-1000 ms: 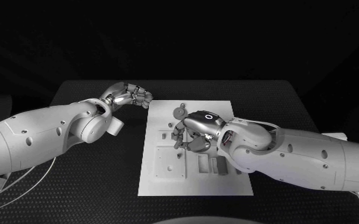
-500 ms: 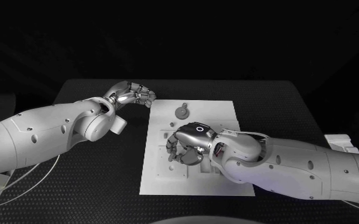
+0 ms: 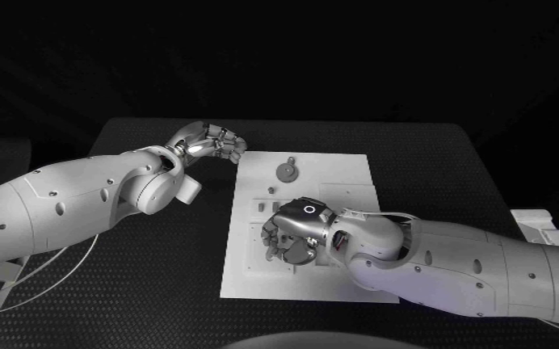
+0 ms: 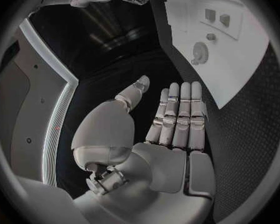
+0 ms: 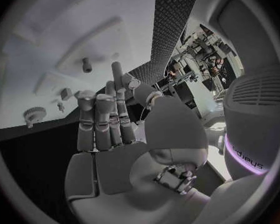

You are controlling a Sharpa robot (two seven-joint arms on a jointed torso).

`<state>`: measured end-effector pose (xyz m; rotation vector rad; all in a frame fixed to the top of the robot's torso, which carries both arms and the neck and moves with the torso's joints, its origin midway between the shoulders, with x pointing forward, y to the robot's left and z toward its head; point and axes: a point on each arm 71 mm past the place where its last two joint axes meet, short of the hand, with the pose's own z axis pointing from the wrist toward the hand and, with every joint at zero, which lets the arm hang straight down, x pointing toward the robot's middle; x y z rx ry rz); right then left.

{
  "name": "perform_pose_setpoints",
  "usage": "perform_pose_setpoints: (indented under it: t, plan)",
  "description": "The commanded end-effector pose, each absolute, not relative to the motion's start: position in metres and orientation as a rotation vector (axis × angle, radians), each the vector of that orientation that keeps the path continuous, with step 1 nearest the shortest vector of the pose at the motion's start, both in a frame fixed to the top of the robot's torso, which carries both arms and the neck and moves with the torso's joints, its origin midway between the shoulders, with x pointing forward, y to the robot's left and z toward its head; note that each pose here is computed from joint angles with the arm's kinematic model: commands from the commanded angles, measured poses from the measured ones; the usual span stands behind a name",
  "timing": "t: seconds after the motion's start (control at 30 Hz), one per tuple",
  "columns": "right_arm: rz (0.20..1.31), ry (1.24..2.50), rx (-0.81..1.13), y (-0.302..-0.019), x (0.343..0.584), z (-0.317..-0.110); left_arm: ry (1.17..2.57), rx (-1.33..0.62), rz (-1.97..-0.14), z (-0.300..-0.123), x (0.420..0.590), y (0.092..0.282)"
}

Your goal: Assemble the parts on the task board

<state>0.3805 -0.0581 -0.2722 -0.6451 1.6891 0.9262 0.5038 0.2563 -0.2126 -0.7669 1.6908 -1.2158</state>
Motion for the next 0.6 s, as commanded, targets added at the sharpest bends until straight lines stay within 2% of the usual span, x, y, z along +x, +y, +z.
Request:
perform_pose_setpoints:
  t: [0.03, 0.6]
  plan:
    - [0.908, 1.693, -0.693, -0.0559, 0.3780, -0.2755, 1.687, -0.758, -1.230, -0.2116, 0.5036, 0.2545]
    - [0.889, 1.683, -0.723, -0.0519, 0.3784, -0.2797, 1.690, -0.758, -1.231, -0.2118, 0.5038, 0.2543]
